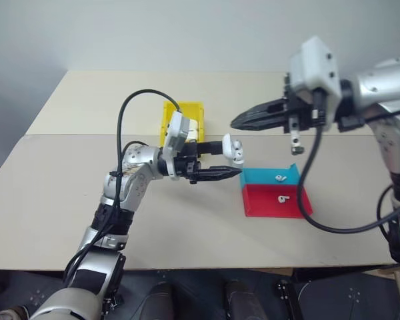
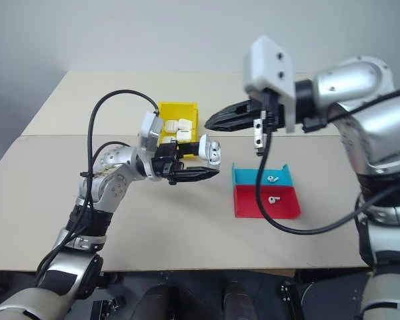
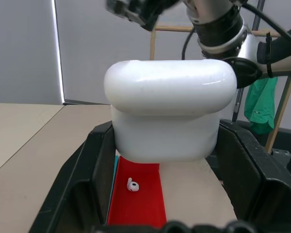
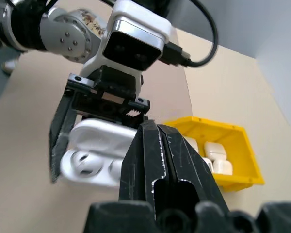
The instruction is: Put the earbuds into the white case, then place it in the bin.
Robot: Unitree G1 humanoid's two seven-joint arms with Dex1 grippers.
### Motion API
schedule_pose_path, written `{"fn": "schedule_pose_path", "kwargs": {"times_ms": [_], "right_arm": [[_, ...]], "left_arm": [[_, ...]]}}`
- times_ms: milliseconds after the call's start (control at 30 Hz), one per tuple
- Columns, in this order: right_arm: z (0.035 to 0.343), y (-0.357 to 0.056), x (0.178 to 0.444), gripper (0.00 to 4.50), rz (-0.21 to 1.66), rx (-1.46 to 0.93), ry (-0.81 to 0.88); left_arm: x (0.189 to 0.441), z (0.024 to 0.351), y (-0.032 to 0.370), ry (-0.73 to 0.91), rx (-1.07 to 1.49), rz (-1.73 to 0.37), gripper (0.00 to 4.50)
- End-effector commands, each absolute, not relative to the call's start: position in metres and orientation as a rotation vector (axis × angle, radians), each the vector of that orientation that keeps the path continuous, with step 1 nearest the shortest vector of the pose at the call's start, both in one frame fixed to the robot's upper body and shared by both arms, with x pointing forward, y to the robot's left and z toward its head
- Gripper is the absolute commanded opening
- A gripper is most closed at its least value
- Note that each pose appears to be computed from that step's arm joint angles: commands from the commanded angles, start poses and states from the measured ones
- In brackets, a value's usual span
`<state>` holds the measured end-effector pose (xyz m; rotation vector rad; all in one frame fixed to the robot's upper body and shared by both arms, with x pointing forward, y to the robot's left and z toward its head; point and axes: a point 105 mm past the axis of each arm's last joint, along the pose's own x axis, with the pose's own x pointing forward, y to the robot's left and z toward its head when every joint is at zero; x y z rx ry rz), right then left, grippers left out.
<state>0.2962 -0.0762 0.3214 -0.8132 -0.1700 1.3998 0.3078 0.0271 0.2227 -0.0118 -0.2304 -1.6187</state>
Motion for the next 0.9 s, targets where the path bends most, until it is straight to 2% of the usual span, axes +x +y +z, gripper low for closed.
{"fn": "schedule_pose_path", "kwargs": {"times_ms": [33,167,433,667,800,900], "right_arm": [[0.337,-0.058,0.292,0.02,1.461,-0.888,-0.219],[0.32,-0.055,0.284,0.02,1.577,-0.999,-0.165],[0.304,-0.083,0.283,0.02,1.569,-1.002,-0.085],[0.318,-0.1,0.291,0.02,1.373,-0.774,-0.135],[0.331,-0.111,0.287,0.02,1.276,-0.585,-0.187],[0.331,-0.125,0.278,0.02,1.204,-0.44,-0.18]], "left_arm": [[0.305,0.236,0.024,-0.296,0.031,-1.641,2.77],[0.305,0.237,0.029,-0.307,0.035,-1.626,2.77],[0.312,0.248,0.039,-0.373,0.024,-1.52,2.77],[0.315,0.248,0.049,-0.378,0.016,-1.44,2.77],[0.316,0.247,0.054,-0.372,0.019,-1.382,2.77],[0.331,0.25,0.058,-0.376,0.029,-1.223,2.77]]}}
